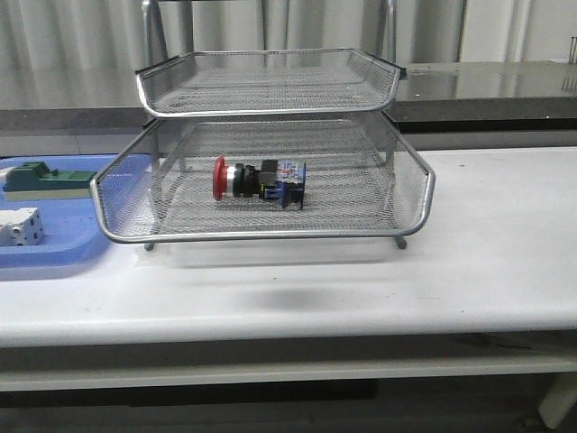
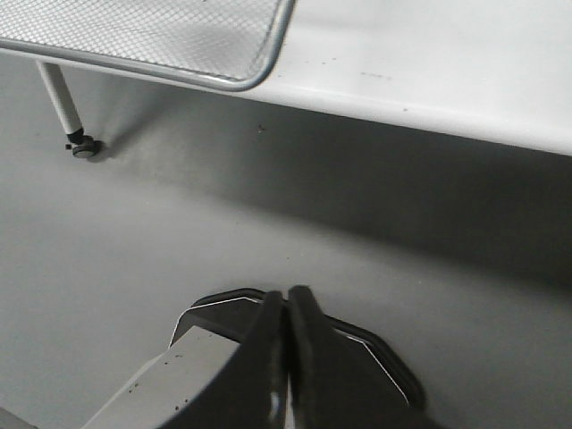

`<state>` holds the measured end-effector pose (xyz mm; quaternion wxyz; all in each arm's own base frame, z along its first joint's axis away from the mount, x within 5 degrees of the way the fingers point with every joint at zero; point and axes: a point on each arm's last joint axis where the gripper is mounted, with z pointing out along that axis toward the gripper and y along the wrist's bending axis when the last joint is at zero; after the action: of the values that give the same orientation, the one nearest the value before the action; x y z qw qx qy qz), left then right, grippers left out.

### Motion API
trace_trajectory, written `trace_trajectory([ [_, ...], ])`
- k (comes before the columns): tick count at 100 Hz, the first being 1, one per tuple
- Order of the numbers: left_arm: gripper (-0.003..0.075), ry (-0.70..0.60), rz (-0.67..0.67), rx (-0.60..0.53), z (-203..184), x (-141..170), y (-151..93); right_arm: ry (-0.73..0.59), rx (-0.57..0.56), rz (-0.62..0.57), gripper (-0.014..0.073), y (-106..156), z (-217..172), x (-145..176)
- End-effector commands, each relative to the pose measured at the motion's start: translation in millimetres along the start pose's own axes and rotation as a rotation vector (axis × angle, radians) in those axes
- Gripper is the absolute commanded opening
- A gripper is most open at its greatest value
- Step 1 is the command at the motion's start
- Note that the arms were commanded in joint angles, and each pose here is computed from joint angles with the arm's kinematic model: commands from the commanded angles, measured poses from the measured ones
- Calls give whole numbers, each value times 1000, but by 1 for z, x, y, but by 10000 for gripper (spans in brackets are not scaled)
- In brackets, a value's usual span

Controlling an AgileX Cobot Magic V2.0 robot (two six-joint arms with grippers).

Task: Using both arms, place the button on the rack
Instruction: 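Push the middle mesh tray back into the rack with the right gripper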

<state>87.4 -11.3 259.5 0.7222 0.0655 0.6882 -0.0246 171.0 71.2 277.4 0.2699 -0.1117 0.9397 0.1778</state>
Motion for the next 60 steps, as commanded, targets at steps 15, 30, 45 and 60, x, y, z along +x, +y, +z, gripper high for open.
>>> trace_trajectory([
  [15, -20, -89, -13, -33, 1, -15, 3, -26, -64, -92, -66, 25, 45, -18],
  [30, -20, -89, -13, -33, 1, -15, 3, 8, -85, -156, -66, 44, 78, -15],
  [45, -20, -89, -13, -33, 1, -15, 3, 52, -97, -199, -66, 59, 104, -15],
  [60, -20, -89, -13, -33, 1, -15, 3, 55, -114, -245, -66, 74, 120, -29],
])
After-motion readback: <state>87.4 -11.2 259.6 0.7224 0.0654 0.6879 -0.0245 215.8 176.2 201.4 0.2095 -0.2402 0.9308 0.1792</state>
